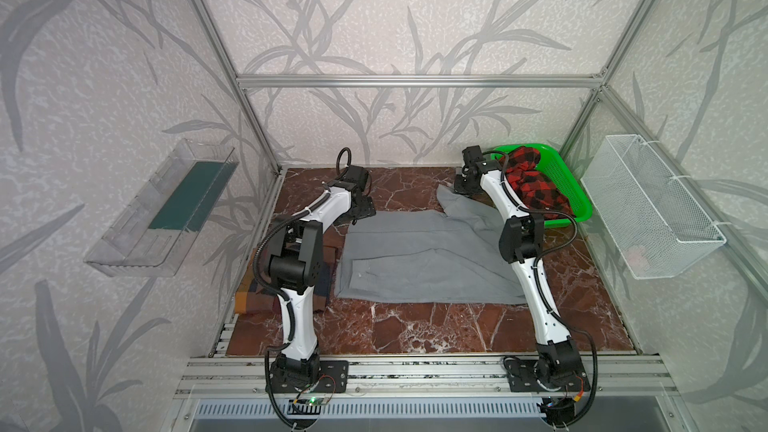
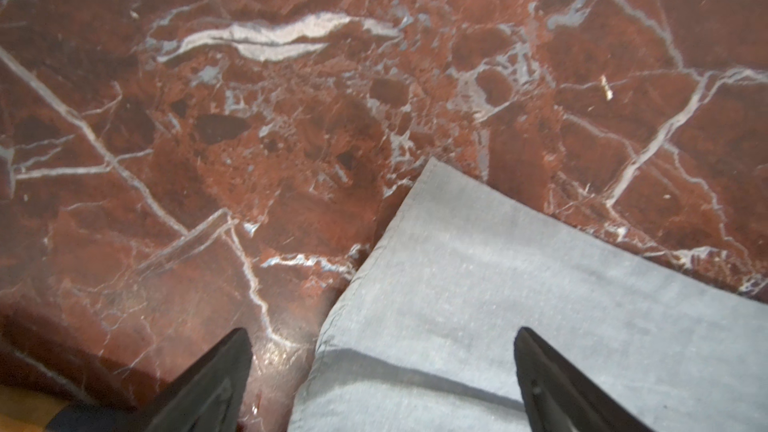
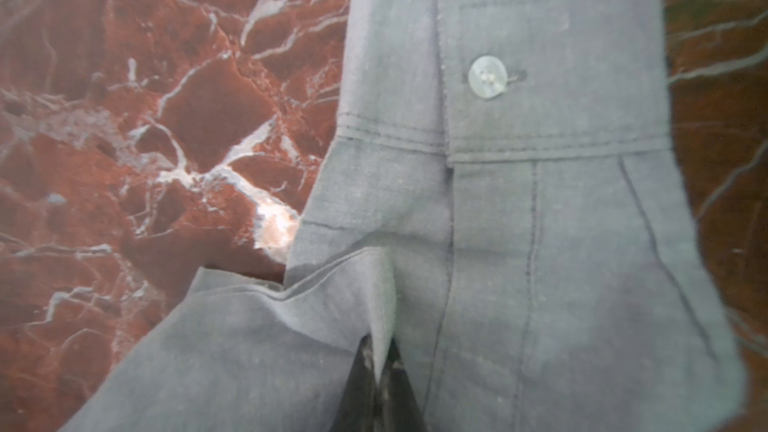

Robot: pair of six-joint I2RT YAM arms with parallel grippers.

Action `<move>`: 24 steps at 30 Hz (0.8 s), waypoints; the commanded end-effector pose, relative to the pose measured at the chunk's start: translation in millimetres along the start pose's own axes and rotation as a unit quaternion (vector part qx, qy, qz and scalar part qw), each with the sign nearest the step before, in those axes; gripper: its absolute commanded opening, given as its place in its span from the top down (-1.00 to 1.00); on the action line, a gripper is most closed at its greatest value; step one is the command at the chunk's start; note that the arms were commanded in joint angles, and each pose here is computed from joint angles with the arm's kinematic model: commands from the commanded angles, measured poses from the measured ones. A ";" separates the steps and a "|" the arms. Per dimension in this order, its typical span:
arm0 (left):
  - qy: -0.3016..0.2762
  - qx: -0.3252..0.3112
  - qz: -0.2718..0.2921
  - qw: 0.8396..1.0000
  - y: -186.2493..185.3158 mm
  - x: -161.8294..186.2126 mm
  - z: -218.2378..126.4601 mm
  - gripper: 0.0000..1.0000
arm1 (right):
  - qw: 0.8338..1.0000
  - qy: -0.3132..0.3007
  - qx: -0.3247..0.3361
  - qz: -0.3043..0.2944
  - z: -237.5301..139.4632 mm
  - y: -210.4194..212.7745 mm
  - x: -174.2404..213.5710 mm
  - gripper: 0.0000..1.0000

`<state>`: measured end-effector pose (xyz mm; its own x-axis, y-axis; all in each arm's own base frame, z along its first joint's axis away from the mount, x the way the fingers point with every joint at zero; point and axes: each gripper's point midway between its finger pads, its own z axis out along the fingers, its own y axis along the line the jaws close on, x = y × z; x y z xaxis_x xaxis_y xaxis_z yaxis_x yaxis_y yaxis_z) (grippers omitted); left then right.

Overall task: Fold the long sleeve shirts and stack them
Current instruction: 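Fold the hem toward the collar with both grippers, farther from the robot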

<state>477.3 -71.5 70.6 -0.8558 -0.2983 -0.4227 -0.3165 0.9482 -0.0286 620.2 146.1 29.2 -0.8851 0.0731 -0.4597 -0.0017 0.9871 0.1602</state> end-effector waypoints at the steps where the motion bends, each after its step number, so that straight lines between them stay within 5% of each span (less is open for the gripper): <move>1: 0.017 -0.015 0.011 1.000 4.8 1.6 5.7 -0.96 | 0.999 -0.031 -0.022 -0.023 -26.0 10.7 -21.1 1.00; 14: 0.017 -0.021 0.013 1.000 6.0 -2.0 15.0 -0.96 | 0.986 -0.139 -0.076 -0.047 -132.0 43.7 -76.3 1.00; 24: 0.028 -0.030 0.019 0.999 3.8 -1.9 30.8 -0.92 | 0.969 -0.200 -0.136 -0.057 -207.1 69.7 -82.4 1.00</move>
<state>490.4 -71.0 47.5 -0.8779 -0.2810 -0.3877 -0.3069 0.9517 0.0052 600.9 167.3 232.7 -0.6738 0.0600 -0.7365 -0.1996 0.9448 0.2597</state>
